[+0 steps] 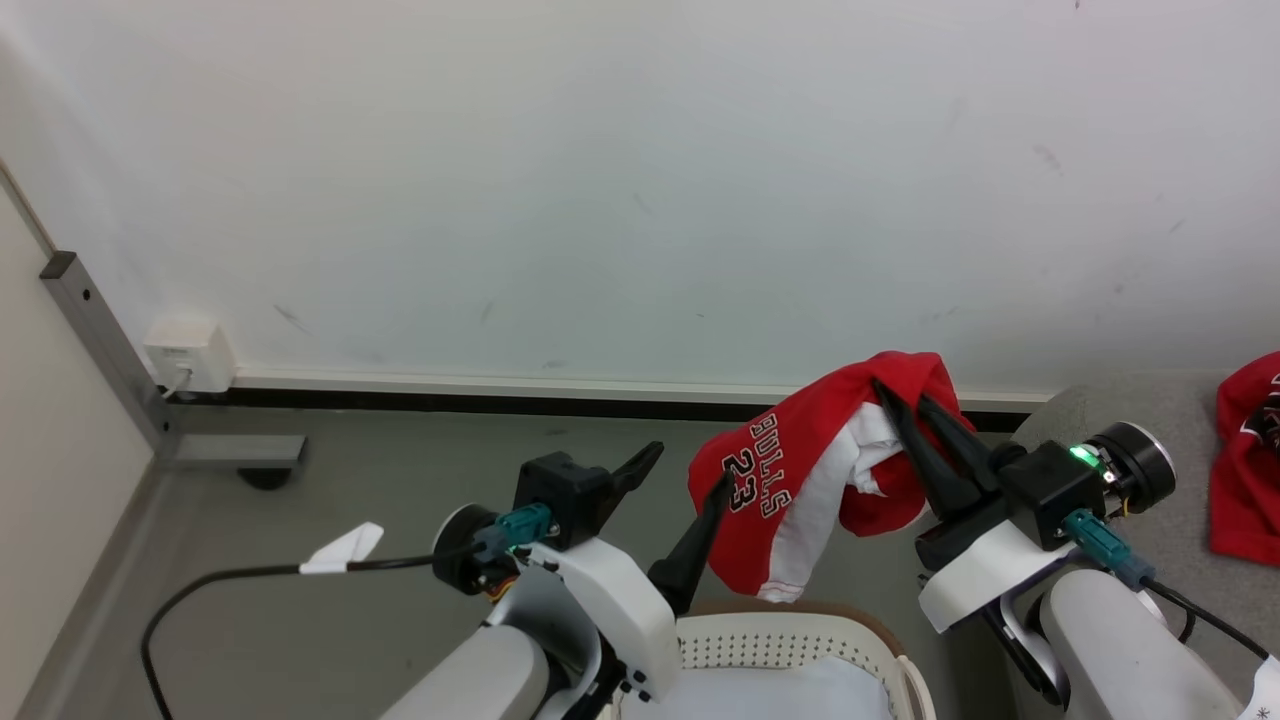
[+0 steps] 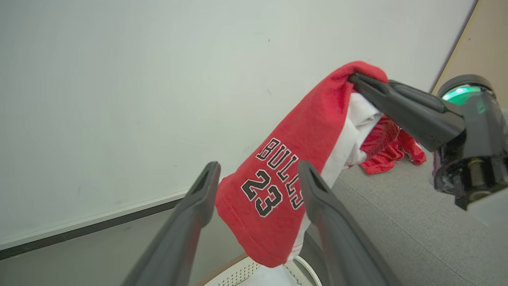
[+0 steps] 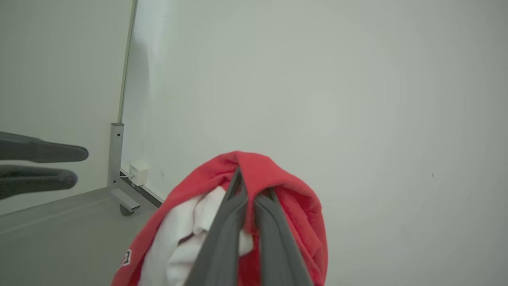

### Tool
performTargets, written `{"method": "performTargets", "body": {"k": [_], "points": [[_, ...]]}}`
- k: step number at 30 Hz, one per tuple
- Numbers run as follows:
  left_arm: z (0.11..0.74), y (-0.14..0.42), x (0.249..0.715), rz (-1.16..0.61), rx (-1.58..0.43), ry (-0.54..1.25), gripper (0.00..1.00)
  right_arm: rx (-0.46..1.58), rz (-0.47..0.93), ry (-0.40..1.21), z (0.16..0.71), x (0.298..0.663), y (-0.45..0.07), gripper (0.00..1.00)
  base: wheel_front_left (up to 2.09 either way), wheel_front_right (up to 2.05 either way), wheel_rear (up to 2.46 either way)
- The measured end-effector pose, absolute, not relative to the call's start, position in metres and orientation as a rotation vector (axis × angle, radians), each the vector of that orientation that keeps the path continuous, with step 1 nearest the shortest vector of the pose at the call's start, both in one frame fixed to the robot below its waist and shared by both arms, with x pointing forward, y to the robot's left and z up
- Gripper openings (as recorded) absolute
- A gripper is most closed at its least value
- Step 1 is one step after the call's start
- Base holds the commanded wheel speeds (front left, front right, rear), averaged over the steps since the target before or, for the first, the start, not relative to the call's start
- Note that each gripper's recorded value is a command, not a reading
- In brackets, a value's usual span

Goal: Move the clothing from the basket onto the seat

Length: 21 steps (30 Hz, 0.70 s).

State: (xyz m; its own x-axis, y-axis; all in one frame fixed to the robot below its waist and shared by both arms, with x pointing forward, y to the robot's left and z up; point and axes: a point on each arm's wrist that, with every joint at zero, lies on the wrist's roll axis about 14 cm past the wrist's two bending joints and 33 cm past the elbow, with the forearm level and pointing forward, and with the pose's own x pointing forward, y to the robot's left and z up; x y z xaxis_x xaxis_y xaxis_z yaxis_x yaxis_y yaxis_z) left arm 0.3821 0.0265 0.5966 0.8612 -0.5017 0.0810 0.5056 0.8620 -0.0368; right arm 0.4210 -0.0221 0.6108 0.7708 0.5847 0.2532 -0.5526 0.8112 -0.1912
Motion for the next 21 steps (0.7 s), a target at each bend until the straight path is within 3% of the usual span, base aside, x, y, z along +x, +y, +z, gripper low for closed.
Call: {"method": "performTargets", "body": {"k": [21], "points": [[0.585,0.000,0.386,-0.594,-0.076,-0.063,1.00,-0.120,0.502,-0.331,0.617,0.420,-0.071,0.00,0.00,0.00,0.00]]}}
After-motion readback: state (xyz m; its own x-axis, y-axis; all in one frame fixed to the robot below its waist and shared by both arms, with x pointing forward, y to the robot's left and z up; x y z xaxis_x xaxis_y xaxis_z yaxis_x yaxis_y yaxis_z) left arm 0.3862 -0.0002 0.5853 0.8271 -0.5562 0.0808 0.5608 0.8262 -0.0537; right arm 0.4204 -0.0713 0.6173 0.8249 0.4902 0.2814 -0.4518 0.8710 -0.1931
